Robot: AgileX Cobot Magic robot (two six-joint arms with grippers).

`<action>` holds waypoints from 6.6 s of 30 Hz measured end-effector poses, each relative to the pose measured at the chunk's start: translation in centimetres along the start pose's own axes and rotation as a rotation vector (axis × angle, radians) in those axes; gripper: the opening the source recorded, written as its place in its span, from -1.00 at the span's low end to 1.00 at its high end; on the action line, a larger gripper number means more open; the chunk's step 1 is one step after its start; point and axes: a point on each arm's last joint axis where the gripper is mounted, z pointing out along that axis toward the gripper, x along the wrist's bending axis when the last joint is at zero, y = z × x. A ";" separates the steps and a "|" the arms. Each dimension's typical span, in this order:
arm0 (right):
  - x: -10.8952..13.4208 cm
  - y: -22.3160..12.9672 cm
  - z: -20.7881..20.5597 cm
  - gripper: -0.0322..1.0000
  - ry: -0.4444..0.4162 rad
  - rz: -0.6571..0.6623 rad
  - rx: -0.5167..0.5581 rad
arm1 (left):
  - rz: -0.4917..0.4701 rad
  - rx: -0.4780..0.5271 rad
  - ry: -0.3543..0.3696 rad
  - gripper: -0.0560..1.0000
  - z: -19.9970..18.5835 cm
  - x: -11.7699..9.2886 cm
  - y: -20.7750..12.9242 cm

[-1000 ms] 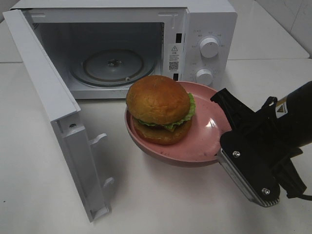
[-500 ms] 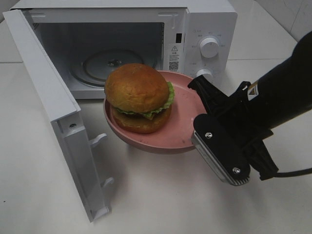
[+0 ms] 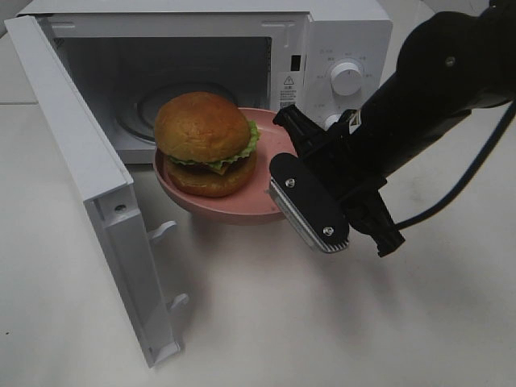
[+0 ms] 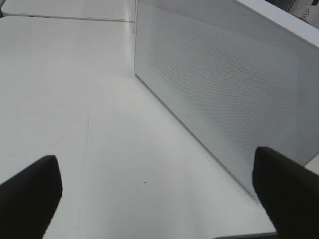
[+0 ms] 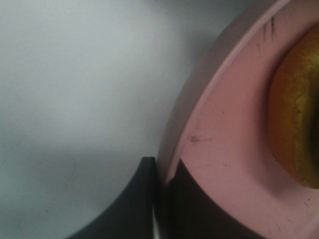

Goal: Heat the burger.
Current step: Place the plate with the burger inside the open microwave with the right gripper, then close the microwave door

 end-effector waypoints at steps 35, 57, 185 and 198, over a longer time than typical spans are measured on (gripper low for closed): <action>-7.1 -0.8 4.7 -0.84 0.056 0.074 0.003 | 0.000 0.000 0.000 0.91 0.0 0.0 0.0; -10.9 -1.2 7.5 -0.82 -0.009 0.112 0.030 | 0.000 0.000 0.000 0.91 0.0 0.0 0.0; 5.2 0.3 -4.1 0.51 -0.320 0.693 -0.019 | 0.000 0.000 0.000 0.91 0.0 0.0 0.0; 7.1 1.5 -9.3 0.51 -0.099 1.368 -0.083 | 0.000 0.000 0.000 0.91 0.0 0.0 0.0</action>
